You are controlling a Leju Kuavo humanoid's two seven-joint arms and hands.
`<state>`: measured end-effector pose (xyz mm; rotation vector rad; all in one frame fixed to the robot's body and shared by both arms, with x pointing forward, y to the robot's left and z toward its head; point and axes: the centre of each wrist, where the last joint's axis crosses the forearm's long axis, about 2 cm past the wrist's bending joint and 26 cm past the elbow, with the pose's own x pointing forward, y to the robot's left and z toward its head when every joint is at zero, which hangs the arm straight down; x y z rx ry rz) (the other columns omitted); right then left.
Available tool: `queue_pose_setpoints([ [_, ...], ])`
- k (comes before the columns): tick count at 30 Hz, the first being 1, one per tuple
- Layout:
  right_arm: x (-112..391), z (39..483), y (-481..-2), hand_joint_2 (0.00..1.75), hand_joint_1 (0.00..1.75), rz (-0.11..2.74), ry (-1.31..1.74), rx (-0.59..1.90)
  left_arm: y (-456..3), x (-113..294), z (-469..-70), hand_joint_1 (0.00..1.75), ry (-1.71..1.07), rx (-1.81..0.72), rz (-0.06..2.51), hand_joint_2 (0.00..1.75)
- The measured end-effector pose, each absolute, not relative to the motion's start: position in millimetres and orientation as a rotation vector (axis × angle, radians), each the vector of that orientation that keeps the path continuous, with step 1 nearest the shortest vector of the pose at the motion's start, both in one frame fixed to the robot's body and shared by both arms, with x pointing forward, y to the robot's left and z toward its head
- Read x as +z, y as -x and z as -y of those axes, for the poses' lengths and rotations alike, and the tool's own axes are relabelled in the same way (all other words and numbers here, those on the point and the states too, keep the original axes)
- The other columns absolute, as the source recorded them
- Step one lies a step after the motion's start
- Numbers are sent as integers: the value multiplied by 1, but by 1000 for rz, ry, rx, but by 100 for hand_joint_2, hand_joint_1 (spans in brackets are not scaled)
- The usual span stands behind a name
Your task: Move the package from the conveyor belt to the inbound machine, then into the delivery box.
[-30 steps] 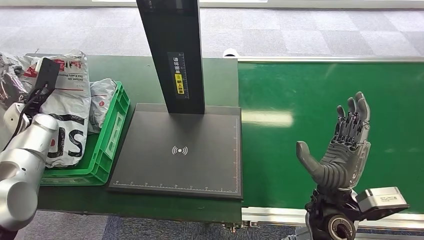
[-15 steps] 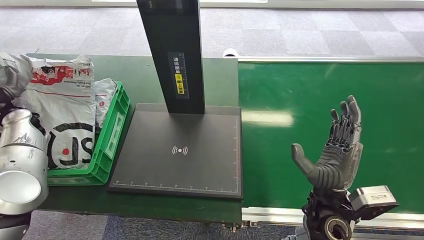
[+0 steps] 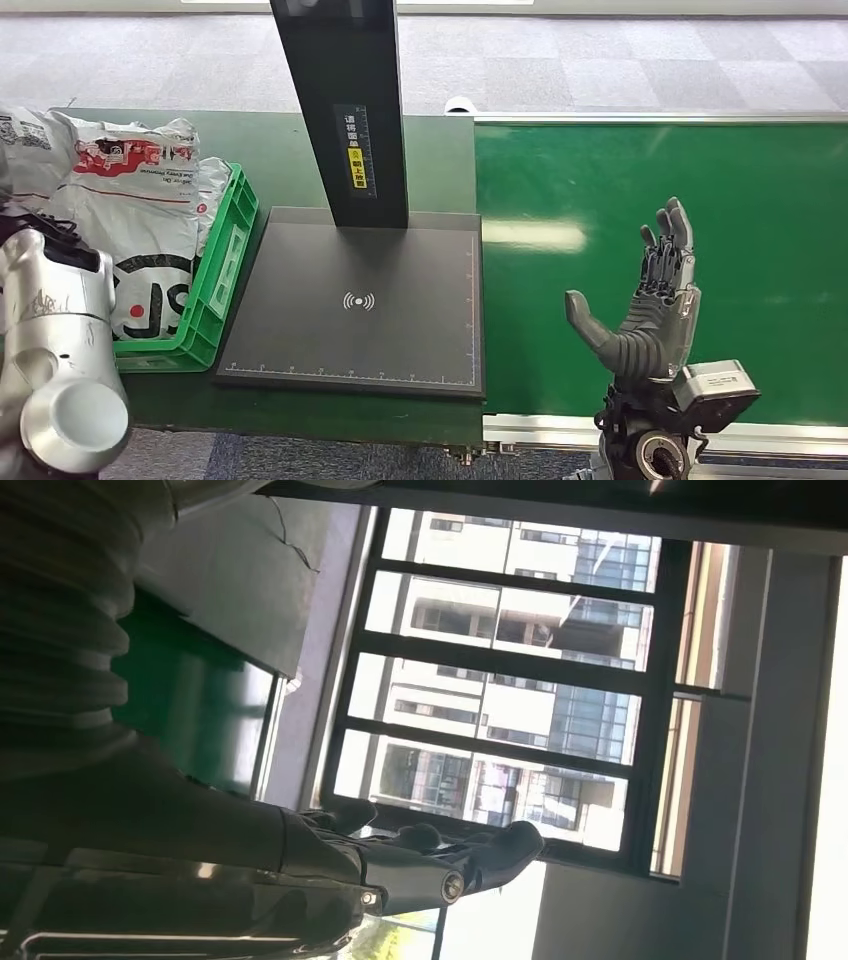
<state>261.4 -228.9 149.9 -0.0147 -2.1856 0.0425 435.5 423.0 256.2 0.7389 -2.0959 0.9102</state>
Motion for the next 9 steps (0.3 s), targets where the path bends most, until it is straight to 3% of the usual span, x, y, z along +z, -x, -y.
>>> queue_pose_setpoints([
  [9, 92, 228, -251, 175, 0, 2047, 82, 44, -337, 171, -294, 0, -354, 487, 2303, 175],
])
